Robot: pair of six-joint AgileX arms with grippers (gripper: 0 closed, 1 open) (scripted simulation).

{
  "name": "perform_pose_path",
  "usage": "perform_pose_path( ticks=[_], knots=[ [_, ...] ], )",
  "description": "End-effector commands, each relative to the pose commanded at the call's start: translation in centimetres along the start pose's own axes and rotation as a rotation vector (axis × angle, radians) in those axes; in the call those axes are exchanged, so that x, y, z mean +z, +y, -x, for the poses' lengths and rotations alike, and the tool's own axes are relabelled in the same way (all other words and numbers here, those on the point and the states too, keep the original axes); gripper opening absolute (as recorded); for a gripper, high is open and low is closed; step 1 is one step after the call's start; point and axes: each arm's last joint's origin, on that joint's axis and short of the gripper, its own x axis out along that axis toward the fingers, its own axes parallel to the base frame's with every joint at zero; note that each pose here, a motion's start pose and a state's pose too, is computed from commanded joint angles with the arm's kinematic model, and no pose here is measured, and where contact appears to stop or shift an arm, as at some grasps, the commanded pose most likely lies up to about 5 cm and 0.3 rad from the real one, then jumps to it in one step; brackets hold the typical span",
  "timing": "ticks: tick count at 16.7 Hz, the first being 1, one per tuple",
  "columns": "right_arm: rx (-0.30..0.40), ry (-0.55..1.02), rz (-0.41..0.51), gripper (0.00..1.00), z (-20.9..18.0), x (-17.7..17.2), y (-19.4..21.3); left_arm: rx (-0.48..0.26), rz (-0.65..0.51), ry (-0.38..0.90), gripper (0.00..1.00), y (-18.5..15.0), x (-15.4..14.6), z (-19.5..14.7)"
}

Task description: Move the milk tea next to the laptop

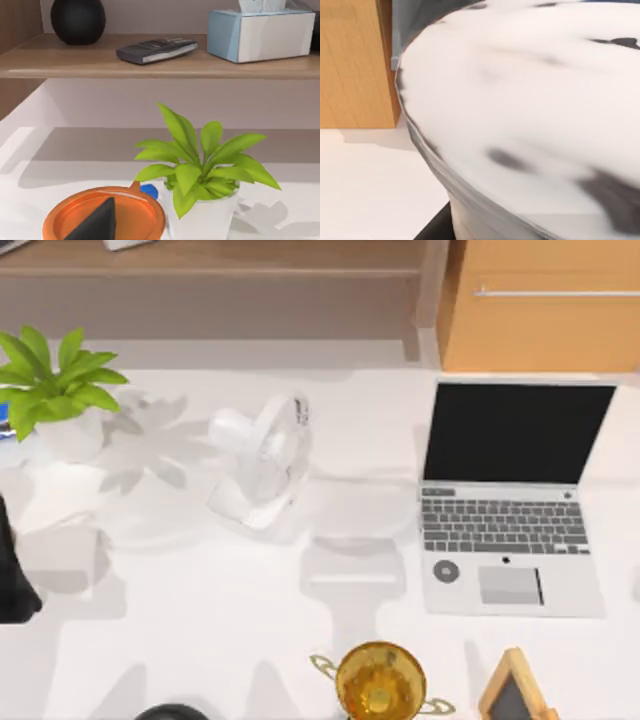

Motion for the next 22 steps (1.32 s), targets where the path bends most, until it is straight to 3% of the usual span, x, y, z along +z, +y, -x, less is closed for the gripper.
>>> perform_pose_path(
  ticks=[4, 10, 22],
  knots=[
    [0.001, 0.003, -0.003, 0.0, 0.0, -0.1, 0.0, 0.0, 0.0, 0.0, 1.0, 0.0, 0.0, 0.0],
    [-0.029, -0.139, 0.075, 0.0, 0.3, 3.7, 0.7, 0.0, 0.0, 0.0, 1.0, 0.0, 0.0, 0.0],
    [-0.001, -0.127, 0.045, 0.0, 4.1, 4.5, 9.9, 0.0, 0.0, 0.0, 1.0, 0.0, 0.0, 0.0]
  ],
)
